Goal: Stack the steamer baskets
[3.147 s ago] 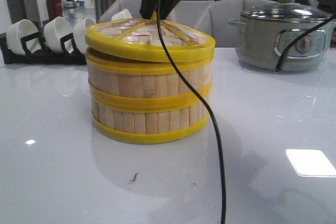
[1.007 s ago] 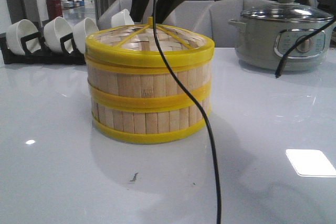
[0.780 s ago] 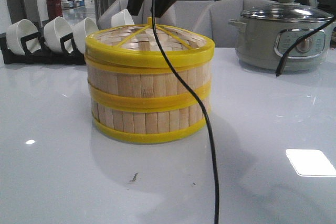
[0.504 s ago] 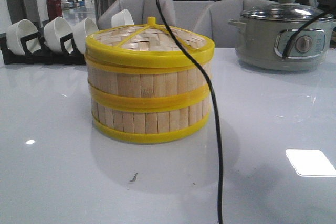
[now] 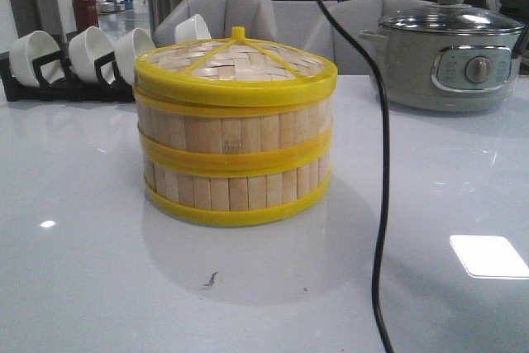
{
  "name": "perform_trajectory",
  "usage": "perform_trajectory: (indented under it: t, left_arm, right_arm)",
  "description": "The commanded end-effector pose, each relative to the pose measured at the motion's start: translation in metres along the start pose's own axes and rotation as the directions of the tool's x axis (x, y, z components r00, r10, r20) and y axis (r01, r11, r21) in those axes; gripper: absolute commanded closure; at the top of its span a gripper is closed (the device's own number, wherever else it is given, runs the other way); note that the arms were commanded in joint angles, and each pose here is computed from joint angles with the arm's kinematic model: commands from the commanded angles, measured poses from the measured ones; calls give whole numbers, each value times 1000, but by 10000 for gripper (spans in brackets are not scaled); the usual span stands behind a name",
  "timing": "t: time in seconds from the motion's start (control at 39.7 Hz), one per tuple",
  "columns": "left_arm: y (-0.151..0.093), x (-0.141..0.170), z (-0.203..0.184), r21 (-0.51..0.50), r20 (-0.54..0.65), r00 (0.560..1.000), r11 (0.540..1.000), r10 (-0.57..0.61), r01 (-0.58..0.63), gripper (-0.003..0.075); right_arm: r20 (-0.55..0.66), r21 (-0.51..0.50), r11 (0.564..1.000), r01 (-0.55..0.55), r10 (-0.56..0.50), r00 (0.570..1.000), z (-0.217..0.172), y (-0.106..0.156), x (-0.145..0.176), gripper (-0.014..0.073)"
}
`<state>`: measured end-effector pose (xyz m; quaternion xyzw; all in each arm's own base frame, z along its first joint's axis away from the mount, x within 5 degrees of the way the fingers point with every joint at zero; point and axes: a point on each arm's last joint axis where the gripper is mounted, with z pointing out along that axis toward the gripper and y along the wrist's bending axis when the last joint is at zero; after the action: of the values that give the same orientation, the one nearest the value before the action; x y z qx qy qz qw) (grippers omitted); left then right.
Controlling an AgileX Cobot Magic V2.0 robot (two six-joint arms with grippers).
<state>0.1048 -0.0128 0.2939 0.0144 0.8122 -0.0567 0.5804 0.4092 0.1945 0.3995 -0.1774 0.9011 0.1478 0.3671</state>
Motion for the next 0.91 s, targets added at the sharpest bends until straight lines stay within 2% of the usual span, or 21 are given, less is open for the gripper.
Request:
perform_trajectory:
  t: [0.0,0.4,0.6,0.73,0.88]
  left_arm:
    - [-3,-16,-4,27,109,994,1000,-13,10,634]
    - [-3,-16,-4,27,109,994,1000,-13,10,634]
    - [-3,-16,-4,27,109,994,1000,-13,10,634]
    - [-3,-16,-4,27,109,994,1000,-13,10,634]
    - [-3,-16,-4,27,109,994,1000,-13,10,634]
  right_arm:
    - [153,-4,1000,16,-15,988,-46,4,-18,337]
    - [147,10,1000,6,-8,989,-52,-2,-18,354]
    - [219,23,1000,-3,-2,976,-77,-6,-15,403]
    - [277,38,999,-20,9,961,-93,-11,0,402]
    - [336,71,996,-61,34,941,-104,-26,40,402]
